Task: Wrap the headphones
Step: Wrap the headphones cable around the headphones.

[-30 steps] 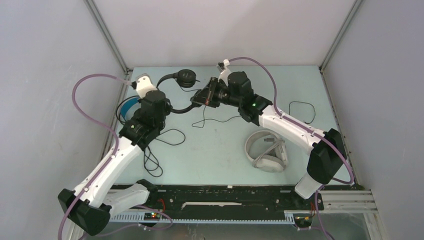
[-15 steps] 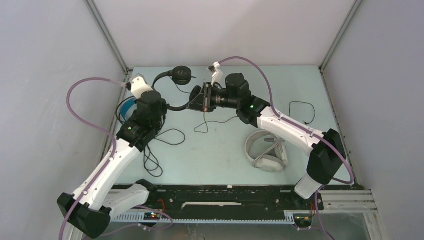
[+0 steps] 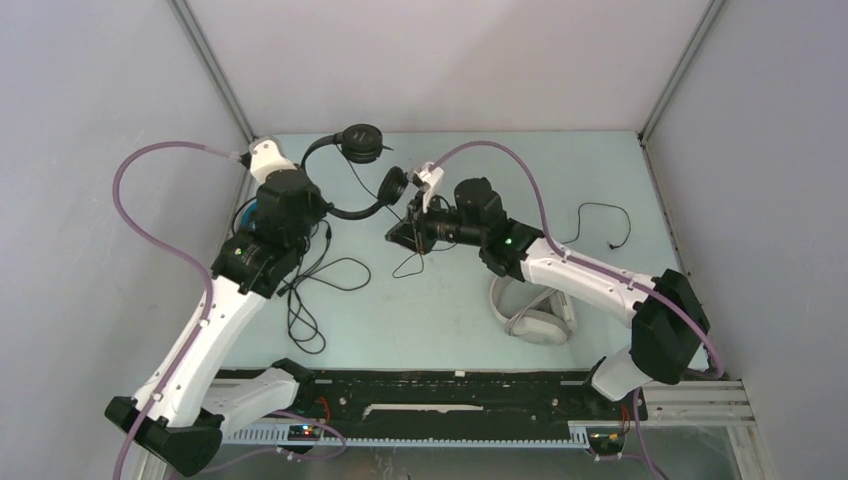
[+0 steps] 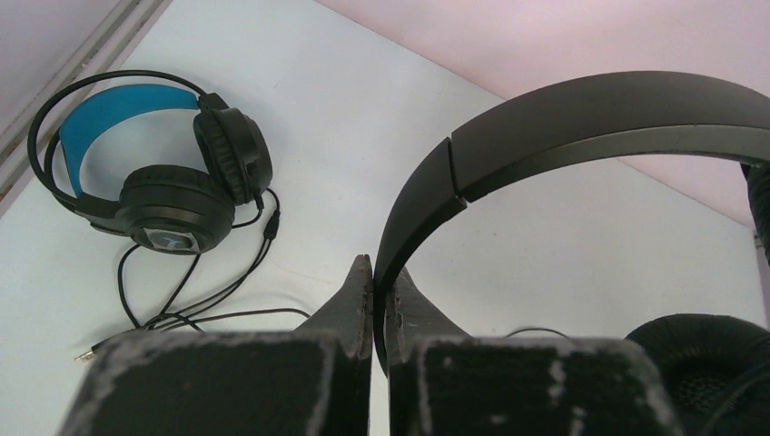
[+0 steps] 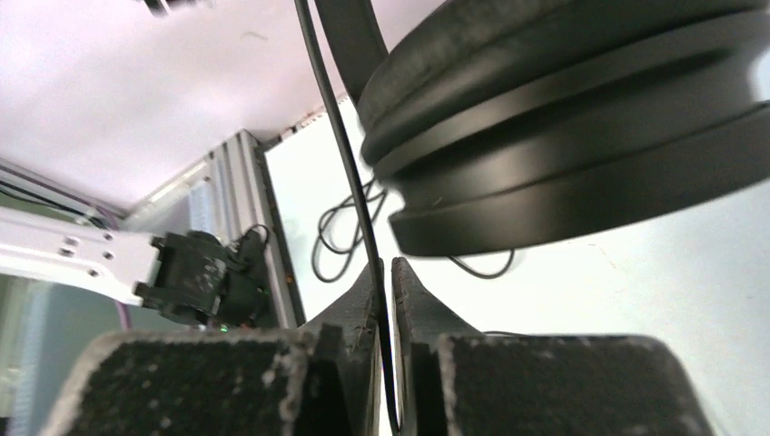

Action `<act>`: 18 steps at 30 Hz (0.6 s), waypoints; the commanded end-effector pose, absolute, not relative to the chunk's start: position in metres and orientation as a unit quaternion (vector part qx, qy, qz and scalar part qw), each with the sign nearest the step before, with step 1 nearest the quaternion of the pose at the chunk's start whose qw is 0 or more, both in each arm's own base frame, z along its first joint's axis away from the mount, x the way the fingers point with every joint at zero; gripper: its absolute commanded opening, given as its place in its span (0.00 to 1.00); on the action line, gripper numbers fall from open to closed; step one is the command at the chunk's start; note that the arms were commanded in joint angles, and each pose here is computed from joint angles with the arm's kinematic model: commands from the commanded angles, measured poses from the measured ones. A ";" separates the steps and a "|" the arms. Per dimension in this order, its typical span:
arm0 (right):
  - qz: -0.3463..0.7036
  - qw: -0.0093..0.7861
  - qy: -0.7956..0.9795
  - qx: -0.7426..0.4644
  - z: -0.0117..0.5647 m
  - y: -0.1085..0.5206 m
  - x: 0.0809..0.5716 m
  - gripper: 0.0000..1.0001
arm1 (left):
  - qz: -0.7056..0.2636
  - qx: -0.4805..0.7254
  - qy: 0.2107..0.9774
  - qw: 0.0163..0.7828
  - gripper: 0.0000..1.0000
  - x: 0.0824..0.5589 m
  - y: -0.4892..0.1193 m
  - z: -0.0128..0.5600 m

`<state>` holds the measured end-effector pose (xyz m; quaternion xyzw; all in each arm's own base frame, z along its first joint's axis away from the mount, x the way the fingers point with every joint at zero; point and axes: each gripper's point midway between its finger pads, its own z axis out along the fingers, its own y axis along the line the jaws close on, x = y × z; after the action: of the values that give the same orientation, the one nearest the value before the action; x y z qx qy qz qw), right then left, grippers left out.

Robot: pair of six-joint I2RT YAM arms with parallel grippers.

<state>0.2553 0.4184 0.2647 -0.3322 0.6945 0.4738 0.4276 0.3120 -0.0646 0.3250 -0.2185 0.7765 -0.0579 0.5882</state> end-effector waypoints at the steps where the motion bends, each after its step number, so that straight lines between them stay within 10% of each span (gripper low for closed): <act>1: 0.441 0.539 0.614 -0.372 0.296 0.406 0.260 0.14 | -0.117 -0.232 0.753 0.604 0.00 0.303 -0.070 0.372; 18: 0.438 0.615 0.437 -0.489 0.258 0.436 0.241 0.57 | -0.145 -0.204 0.772 0.584 0.00 0.289 -0.080 0.394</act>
<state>0.2446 0.4243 0.2440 -0.4647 0.5179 0.4381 0.5691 0.2928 -0.0796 0.3582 -0.1944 0.7975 -0.1113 0.5602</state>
